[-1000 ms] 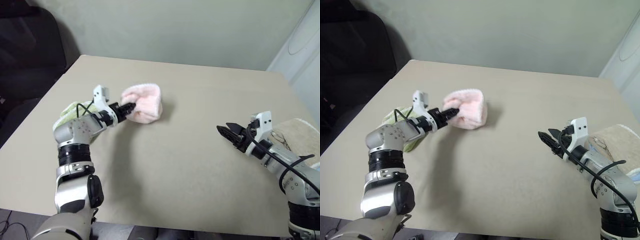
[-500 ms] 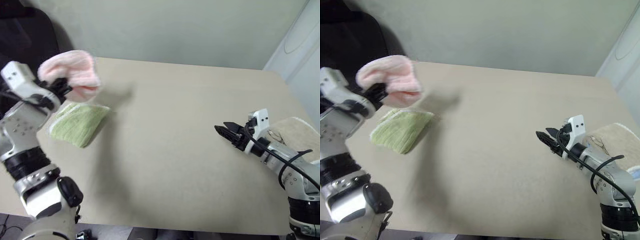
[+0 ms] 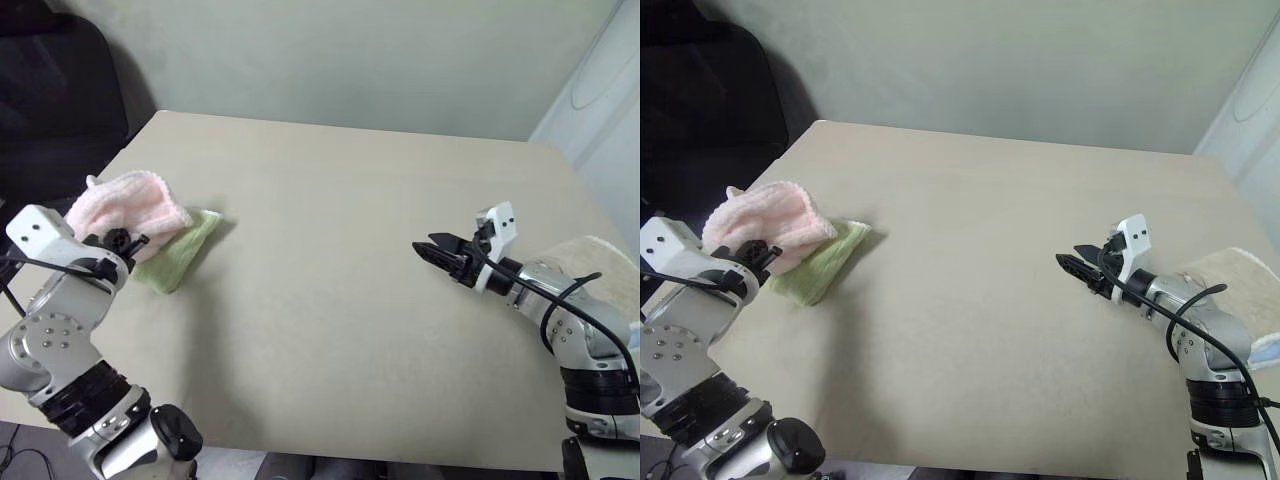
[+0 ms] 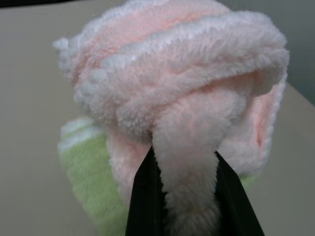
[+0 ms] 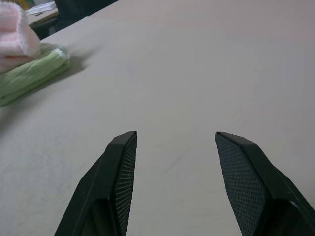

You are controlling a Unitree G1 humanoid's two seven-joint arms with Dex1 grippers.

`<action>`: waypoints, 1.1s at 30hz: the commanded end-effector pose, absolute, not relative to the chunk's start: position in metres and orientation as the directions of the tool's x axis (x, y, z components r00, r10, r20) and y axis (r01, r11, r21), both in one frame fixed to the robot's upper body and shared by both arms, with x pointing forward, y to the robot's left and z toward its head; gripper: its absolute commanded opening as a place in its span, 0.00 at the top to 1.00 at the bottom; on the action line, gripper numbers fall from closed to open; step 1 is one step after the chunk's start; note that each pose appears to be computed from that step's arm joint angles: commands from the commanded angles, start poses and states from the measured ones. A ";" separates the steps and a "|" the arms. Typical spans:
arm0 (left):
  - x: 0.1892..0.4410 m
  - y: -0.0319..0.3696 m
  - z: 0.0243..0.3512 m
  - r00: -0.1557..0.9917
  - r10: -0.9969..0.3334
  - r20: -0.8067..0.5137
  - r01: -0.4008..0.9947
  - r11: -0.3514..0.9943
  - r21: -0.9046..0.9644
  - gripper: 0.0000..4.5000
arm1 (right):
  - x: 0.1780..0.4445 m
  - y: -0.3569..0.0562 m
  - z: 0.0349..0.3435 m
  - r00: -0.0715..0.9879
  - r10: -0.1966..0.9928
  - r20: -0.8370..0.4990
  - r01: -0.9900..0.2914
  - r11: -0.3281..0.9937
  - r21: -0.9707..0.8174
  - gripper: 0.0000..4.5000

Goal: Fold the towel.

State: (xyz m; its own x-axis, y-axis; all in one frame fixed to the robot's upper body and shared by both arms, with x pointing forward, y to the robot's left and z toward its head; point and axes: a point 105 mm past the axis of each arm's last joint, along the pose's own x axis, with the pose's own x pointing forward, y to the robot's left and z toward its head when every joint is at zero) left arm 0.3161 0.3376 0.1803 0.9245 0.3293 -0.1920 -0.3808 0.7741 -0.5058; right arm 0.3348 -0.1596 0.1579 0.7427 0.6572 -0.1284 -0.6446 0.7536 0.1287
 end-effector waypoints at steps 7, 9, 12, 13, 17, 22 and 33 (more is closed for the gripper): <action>0.314 0.347 0.189 0.936 0.325 -0.133 -0.343 0.759 -0.554 0.13 | 0.332 -0.160 0.169 0.749 0.657 -0.081 -0.651 0.754 0.090 0.41; 0.314 0.347 0.190 0.939 0.319 -0.131 -0.337 0.762 -0.553 0.01 | 0.331 -0.160 0.168 0.752 0.654 -0.081 -0.648 0.756 0.091 0.41; 0.311 0.348 0.190 0.940 0.311 -0.137 -0.334 0.775 -0.537 0.01 | 0.330 -0.162 0.167 0.756 0.649 -0.082 -0.642 0.761 0.094 0.41; 0.310 0.349 0.189 0.941 0.309 -0.141 -0.336 0.782 -0.525 0.01 | 0.329 -0.162 0.166 0.757 0.648 -0.083 -0.641 0.762 0.095 0.41; 0.298 0.352 0.191 0.951 0.281 -0.132 -0.309 0.818 -0.484 0.01 | 0.328 -0.161 0.163 0.752 0.653 -0.089 -0.644 0.757 0.105 0.41; 0.273 0.358 0.203 0.975 0.210 -0.068 -0.219 0.878 -0.426 0.01 | 0.331 -0.154 0.161 0.728 0.679 -0.097 -0.669 0.734 0.116 0.41; 0.198 0.397 0.218 0.984 0.154 0.090 -0.125 0.955 -0.267 0.01 | 0.335 -0.150 0.161 0.693 0.712 -0.111 -0.704 0.702 0.112 0.41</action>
State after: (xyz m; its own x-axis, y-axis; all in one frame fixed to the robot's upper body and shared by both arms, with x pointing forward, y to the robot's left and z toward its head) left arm 0.2084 0.3910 0.1969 0.9872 0.1595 0.0060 -0.1469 0.9227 -0.3565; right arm 0.3336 -0.1465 0.1462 0.6900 0.7086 -0.1478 -0.6905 0.7056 0.1592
